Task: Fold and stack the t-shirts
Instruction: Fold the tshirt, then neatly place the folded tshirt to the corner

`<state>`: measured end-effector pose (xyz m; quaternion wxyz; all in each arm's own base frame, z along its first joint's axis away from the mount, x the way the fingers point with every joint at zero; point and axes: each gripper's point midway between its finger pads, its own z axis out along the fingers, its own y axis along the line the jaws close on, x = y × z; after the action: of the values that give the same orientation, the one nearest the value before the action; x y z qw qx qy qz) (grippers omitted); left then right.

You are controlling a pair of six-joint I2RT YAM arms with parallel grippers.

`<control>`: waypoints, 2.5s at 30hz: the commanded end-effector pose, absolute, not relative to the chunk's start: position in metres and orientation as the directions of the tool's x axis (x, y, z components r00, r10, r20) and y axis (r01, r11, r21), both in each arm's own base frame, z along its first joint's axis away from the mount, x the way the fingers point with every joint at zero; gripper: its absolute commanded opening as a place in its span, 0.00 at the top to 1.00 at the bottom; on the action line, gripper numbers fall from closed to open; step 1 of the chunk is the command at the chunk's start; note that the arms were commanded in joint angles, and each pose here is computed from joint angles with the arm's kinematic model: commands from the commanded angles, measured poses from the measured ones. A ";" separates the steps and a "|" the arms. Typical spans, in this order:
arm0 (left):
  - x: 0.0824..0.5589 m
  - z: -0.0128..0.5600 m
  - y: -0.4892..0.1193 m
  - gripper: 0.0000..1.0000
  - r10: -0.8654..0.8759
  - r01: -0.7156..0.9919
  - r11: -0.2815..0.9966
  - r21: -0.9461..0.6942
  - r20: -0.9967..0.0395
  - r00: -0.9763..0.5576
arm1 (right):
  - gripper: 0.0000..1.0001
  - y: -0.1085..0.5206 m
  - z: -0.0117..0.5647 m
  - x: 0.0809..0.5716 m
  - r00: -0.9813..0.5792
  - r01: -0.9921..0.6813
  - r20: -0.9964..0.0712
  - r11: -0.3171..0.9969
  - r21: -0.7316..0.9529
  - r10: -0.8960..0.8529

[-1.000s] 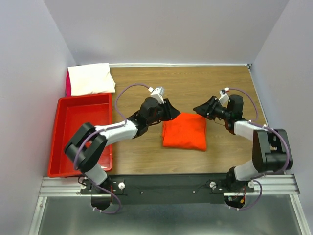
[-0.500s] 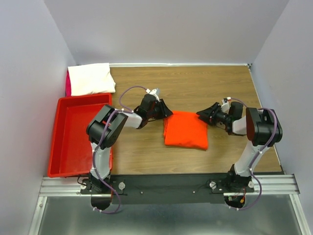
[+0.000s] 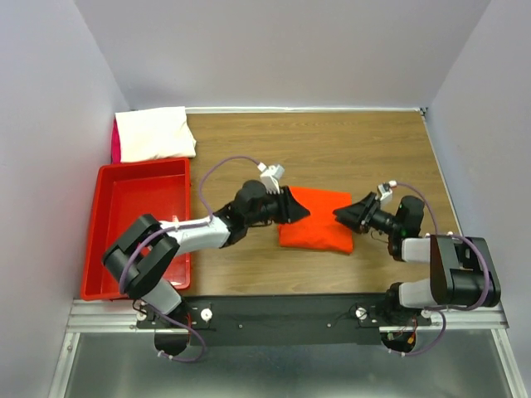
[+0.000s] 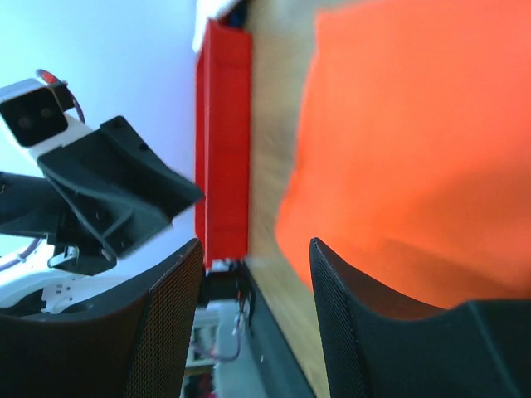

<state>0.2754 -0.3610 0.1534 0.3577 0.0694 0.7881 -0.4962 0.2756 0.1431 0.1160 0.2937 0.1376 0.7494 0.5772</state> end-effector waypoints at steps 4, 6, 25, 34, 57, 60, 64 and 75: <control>0.206 0.054 -0.338 0.59 -0.185 0.203 0.560 -0.803 -0.360 -0.915 | 0.39 0.151 0.046 0.203 -0.848 0.131 -0.038 0.278 0.952 0.529; 0.199 0.036 -0.326 0.59 -0.201 0.138 0.586 -0.799 -0.308 -0.930 | 0.41 0.147 0.032 0.200 -0.827 0.197 -0.001 0.292 0.936 0.562; 0.241 0.125 -0.261 0.31 -0.336 0.231 0.700 -0.676 -0.597 -0.728 | 0.16 0.200 0.140 0.232 -0.867 -0.211 -0.299 0.249 0.945 0.398; 0.295 0.185 -0.183 0.18 -0.307 0.166 0.877 -0.452 -0.791 -0.530 | 0.18 0.228 0.019 0.237 -0.932 0.071 -0.065 0.357 0.931 0.356; 0.325 0.176 -0.112 0.13 -0.225 0.068 0.957 -0.284 -0.866 -0.447 | 0.30 0.283 0.069 0.280 -0.847 -0.286 -0.517 0.926 0.246 -0.124; 0.325 0.176 -0.112 0.13 -0.234 0.073 0.953 -0.295 -0.865 -0.444 | 0.31 0.283 0.064 0.278 -0.819 -0.290 -0.541 0.952 0.100 -0.192; 0.326 0.174 -0.114 0.13 -0.232 0.085 0.950 -0.302 -0.859 -0.457 | 0.34 0.301 0.064 0.260 -0.784 -0.352 -0.542 0.936 -0.014 -0.303; 0.326 0.166 -0.116 0.13 -0.228 0.096 0.946 -0.309 -0.846 -0.483 | 0.43 0.331 0.042 0.238 -0.745 -0.410 -0.497 0.893 -0.183 -0.444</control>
<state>0.3261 -0.1131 0.1657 0.5047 -0.0492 0.8487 -0.1502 0.2318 0.3508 0.0475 0.2659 -0.2293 0.9352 0.0457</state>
